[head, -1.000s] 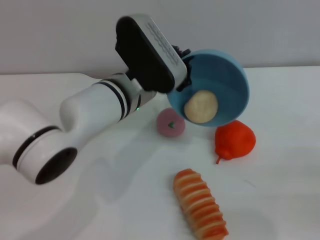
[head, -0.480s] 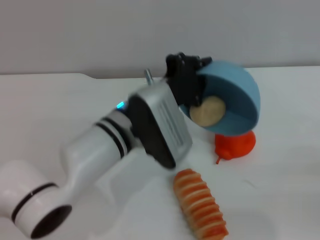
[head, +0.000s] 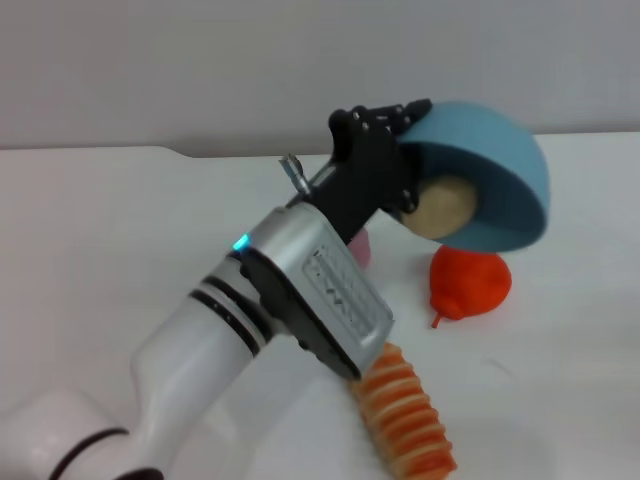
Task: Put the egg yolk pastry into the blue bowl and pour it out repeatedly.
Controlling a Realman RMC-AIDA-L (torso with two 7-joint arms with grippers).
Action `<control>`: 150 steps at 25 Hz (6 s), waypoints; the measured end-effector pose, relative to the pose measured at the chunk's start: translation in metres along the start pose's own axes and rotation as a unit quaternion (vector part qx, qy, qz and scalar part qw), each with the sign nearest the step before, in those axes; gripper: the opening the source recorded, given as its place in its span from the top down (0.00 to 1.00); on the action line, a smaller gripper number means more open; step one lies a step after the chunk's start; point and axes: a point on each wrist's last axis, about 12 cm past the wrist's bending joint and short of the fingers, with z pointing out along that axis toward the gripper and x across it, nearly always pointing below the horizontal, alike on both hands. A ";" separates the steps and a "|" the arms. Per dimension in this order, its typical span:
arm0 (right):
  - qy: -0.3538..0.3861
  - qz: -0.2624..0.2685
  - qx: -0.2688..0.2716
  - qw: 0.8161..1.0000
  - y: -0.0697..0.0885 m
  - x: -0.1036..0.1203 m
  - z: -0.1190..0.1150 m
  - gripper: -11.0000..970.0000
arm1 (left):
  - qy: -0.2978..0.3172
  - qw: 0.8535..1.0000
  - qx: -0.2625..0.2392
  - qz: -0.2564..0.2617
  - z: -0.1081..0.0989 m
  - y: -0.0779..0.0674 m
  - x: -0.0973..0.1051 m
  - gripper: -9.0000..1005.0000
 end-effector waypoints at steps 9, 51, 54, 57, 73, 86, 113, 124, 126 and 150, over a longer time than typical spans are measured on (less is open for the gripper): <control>-0.003 -0.007 0.001 1.000 0.000 -0.007 0.000 0.60 | -0.036 0.998 0.054 -0.005 -0.004 -0.025 -0.018 0.99; -0.025 -0.037 0.010 0.999 0.000 -0.040 -0.004 0.60 | -0.045 0.971 -0.149 -0.181 0.006 0.022 -0.031 0.99; -0.024 -0.039 0.006 0.999 0.001 -0.042 -0.001 0.60 | -0.059 0.969 -0.156 -0.181 0.003 0.022 -0.034 0.99; -0.024 -0.040 0.002 0.999 0.003 -0.043 0.002 0.60 | -0.080 0.965 -0.164 -0.188 -0.001 0.023 -0.040 0.99; -0.033 -0.040 -0.001 0.999 0.004 -0.047 0.000 0.60 | -0.114 0.941 -0.209 -0.239 0.002 0.043 -0.031 0.99; -0.032 -0.041 0.000 0.999 0.004 -0.046 0.002 0.61 | -0.084 0.990 -0.069 -0.087 0.021 0.015 -0.026 0.99; 0.188 -0.212 -0.051 0.958 0.049 -0.026 0.070 0.61 | 0.261 0.856 -0.111 -0.433 0.012 0.136 0.105 0.99; 0.283 -0.315 -0.098 0.901 0.101 -0.018 0.116 0.61 | 0.361 0.773 0.006 -0.521 -0.028 0.159 0.130 0.99; 0.298 -0.323 -0.102 0.893 0.111 -0.018 0.122 0.61 | 0.389 0.758 0.025 -0.522 -0.031 0.161 0.126 0.99; 0.418 -0.231 -0.046 0.877 0.154 0.037 0.157 0.59 | 0.478 0.728 0.088 -0.484 -0.041 0.178 0.091 0.99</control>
